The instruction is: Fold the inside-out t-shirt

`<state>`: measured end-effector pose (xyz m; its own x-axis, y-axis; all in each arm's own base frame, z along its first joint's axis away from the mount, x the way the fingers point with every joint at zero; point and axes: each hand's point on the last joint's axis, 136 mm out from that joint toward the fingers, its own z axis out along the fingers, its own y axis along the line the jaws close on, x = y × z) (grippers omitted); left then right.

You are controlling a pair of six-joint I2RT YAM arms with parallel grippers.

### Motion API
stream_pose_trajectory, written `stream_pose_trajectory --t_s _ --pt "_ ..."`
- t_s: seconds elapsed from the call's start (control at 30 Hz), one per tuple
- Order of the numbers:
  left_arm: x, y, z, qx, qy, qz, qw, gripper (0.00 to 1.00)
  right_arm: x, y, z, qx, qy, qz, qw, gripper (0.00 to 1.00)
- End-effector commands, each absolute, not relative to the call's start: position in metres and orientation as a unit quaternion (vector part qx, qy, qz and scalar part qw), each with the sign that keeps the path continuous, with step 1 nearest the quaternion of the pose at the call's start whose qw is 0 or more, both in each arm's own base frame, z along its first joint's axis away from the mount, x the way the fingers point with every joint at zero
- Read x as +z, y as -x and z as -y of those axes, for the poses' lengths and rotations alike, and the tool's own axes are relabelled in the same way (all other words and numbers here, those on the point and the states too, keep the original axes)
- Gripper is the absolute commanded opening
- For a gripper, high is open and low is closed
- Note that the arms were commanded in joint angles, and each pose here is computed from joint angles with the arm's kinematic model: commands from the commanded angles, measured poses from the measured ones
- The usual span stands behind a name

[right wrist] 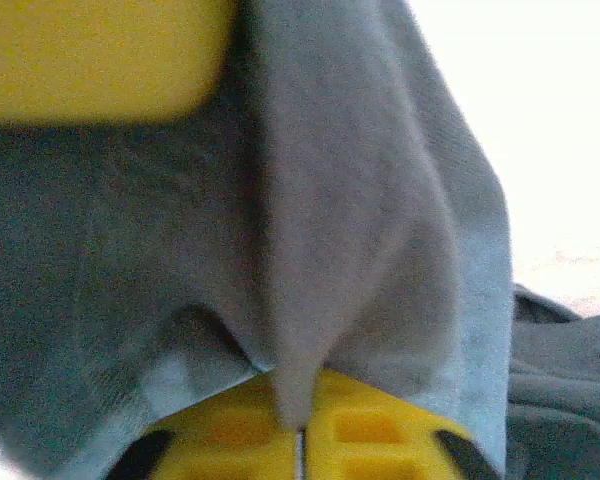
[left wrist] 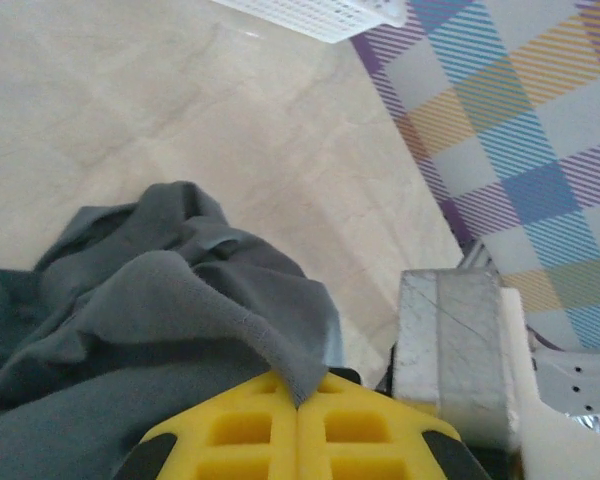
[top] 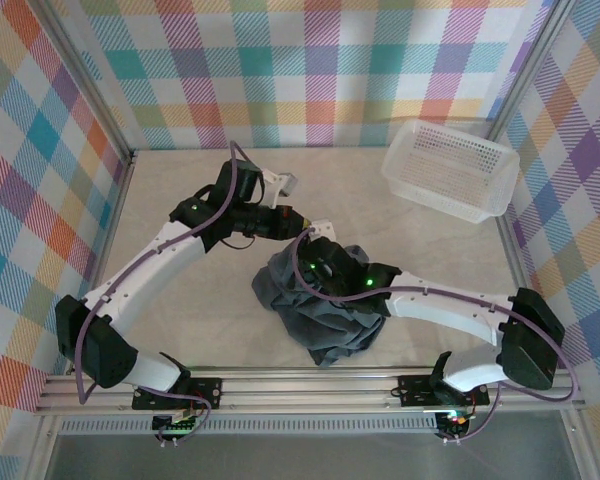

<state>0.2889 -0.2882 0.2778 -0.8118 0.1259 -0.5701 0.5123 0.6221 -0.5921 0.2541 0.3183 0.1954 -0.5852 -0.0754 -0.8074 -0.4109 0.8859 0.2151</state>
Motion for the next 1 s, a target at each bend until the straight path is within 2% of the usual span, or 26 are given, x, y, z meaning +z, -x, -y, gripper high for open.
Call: stream_pose_trajectory --t_s 0.0,0.1,0.17,0.3,0.4,0.43,0.5,0.53,0.6,0.63,0.73,0.83,0.97 --pt "0.278 -0.306 0.245 -0.31 -0.13 -0.899 0.279 0.0 0.235 -0.228 -0.333 0.299 0.184 -0.831 0.432 0.0" --pt "0.266 -0.314 0.208 -0.278 -0.085 -0.913 0.287 0.0 0.264 -0.184 -0.359 0.424 0.271 -0.77 0.392 0.0" --pt "0.265 -0.311 0.201 -0.29 -0.08 -0.909 0.289 0.0 0.271 -0.161 -0.375 0.475 0.314 -0.744 0.35 0.0" --pt "0.262 -0.303 0.192 -0.288 -0.081 -0.905 0.303 0.0 0.27 -0.147 -0.408 0.545 0.334 -0.709 0.297 0.0" --pt "0.253 -0.299 0.157 -0.211 -0.056 -0.919 0.329 0.28 0.257 -0.151 -0.434 0.55 0.337 -0.72 0.255 0.01" --pt "0.251 -0.299 0.136 -0.173 -0.033 -0.921 0.349 0.36 0.254 -0.147 -0.443 0.554 0.352 -0.719 0.228 0.07" --pt "0.257 -0.292 0.101 -0.119 0.007 -0.912 0.391 0.45 0.254 -0.133 -0.453 0.568 0.385 -0.707 0.172 0.24" --pt "0.266 -0.286 0.085 -0.098 0.025 -0.901 0.421 0.49 0.257 -0.131 -0.453 0.571 0.387 -0.704 0.168 0.31" --pt "0.284 -0.277 0.069 -0.083 0.039 -0.879 0.468 0.55 0.266 -0.141 -0.441 0.571 0.369 -0.703 0.206 0.43" --pt "0.291 -0.273 0.069 -0.092 0.039 -0.869 0.485 0.58 0.27 -0.152 -0.43 0.572 0.351 -0.705 0.226 0.46" --pt "0.298 -0.276 0.091 -0.151 0.014 -0.858 0.491 0.65 0.268 -0.208 -0.383 0.538 0.246 -0.754 0.287 0.48" --pt "0.283 -0.288 0.131 -0.215 -0.016 -0.879 0.426 0.65 0.228 -0.273 -0.311 0.403 0.1 -0.853 0.316 0.46" --pt "0.246 -0.305 0.186 -0.262 -0.062 -0.915 0.3 0.61 0.184 -0.307 -0.236 0.275 0.024 -0.906 0.32 0.52"
